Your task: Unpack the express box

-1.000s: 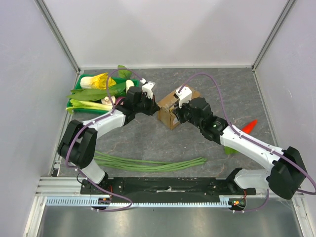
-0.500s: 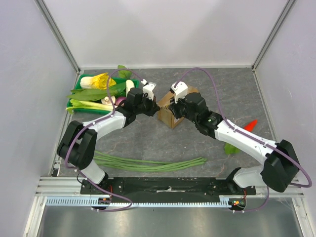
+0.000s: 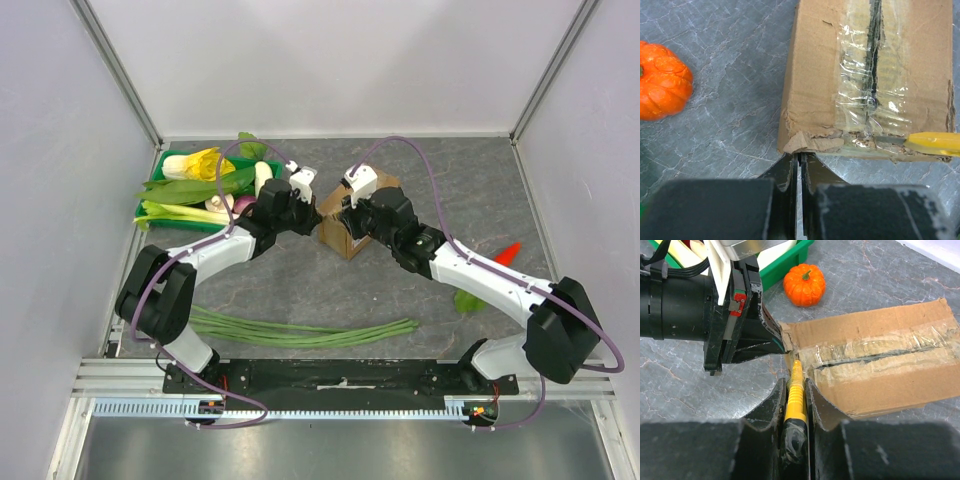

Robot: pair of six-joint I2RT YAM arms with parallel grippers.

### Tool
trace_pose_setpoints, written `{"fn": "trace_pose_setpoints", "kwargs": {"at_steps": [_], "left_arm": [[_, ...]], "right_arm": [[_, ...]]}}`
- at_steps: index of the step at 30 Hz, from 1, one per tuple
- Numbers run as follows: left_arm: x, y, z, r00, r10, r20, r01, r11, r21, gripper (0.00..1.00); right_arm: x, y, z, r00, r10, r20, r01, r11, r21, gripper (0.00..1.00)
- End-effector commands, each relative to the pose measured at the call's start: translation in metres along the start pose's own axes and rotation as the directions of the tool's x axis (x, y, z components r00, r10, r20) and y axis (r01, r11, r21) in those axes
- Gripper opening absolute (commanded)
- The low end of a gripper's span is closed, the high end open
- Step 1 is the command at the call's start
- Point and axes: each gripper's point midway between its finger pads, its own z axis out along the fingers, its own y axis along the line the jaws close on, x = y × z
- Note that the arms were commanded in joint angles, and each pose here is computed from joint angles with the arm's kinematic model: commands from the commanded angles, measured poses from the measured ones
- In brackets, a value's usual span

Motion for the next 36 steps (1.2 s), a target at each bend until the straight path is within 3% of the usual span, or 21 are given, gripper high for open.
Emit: {"fn": "trace_pose_setpoints", "kwargs": {"at_steps": [1, 11, 22, 26, 36], "left_arm": [[-0.01, 0.016, -0.005, 0.999, 0.008, 0.034, -0.004, 0.994, -0.107, 0.02], [-0.013, 0.042, -0.007, 0.996, -0.073, 0.047, 0.083, 0.958, -0.274, 0.02], [-0.017, 0.008, -0.003, 0.999, -0.02, 0.043, 0.024, 0.996, -0.086, 0.02], [-0.016, 0.005, -0.004, 0.999, -0.01, 0.038, 0.013, 0.997, -0.072, 0.02], [-0.009, 0.003, -0.002, 1.0, -0.009, 0.018, 0.01, 0.998, -0.063, 0.02]], "right_arm": [[0.001, 0.005, -0.005, 0.999, 0.037, 0.007, -0.037, 0.999, -0.023, 0.0], [0.024, -0.001, -0.038, 0.995, 0.087, -0.053, -0.086, 0.996, 0.011, 0.0], [-0.021, -0.002, -0.029, 0.995, 0.091, 0.048, -0.092, 0.996, 0.019, 0.0], [-0.059, 0.003, -0.018, 0.989, 0.064, 0.132, -0.063, 0.998, -0.011, 0.0], [-0.054, 0.002, 0.021, 0.992, -0.021, 0.122, 0.021, 1.0, 0.0, 0.0]]}}
